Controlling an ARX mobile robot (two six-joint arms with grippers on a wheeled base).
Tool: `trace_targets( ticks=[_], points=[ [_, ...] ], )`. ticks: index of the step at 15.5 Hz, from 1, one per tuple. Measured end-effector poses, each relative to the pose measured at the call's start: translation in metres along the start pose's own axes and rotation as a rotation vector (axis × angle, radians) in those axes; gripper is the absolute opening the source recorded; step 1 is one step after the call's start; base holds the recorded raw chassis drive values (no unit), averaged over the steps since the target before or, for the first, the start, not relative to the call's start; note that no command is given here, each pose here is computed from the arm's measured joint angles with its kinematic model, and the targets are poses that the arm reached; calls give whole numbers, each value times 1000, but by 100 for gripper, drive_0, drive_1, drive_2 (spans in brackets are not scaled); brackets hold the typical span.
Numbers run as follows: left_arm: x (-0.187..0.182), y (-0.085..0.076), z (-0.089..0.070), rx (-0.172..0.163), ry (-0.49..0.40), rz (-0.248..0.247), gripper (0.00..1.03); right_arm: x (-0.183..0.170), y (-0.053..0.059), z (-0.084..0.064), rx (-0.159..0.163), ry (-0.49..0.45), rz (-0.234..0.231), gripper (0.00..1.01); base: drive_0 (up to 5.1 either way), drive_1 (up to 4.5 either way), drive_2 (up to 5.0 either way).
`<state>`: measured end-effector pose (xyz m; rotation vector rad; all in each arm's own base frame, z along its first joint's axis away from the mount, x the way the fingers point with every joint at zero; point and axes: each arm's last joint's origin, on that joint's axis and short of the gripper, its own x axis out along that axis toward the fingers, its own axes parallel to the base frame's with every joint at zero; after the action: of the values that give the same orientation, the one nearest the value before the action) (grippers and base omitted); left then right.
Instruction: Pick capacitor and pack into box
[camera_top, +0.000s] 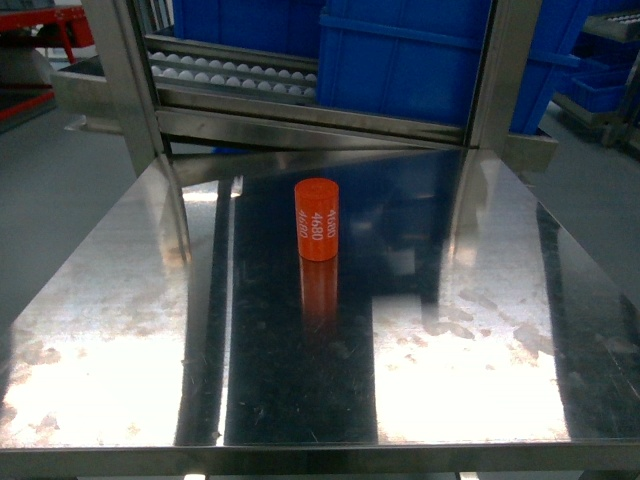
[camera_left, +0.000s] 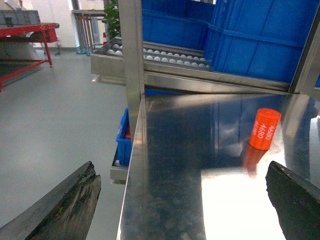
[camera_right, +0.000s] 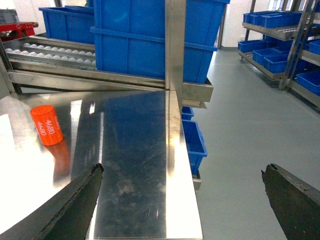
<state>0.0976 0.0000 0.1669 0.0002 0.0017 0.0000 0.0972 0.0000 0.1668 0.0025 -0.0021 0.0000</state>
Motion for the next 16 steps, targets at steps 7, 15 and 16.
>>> trace_targets(
  ticks=[7,15,16],
  points=[
    [0,0,0,0,0,0,98,0,0,0,0,0,0,98,0,0,0],
    [0,0,-2,-4,45,24,98,0,0,0,0,0,0,98,0,0,0],
    [12,-4,0,-9,101,66,98,0,0,0,0,0,0,98,0,0,0]
  ],
)
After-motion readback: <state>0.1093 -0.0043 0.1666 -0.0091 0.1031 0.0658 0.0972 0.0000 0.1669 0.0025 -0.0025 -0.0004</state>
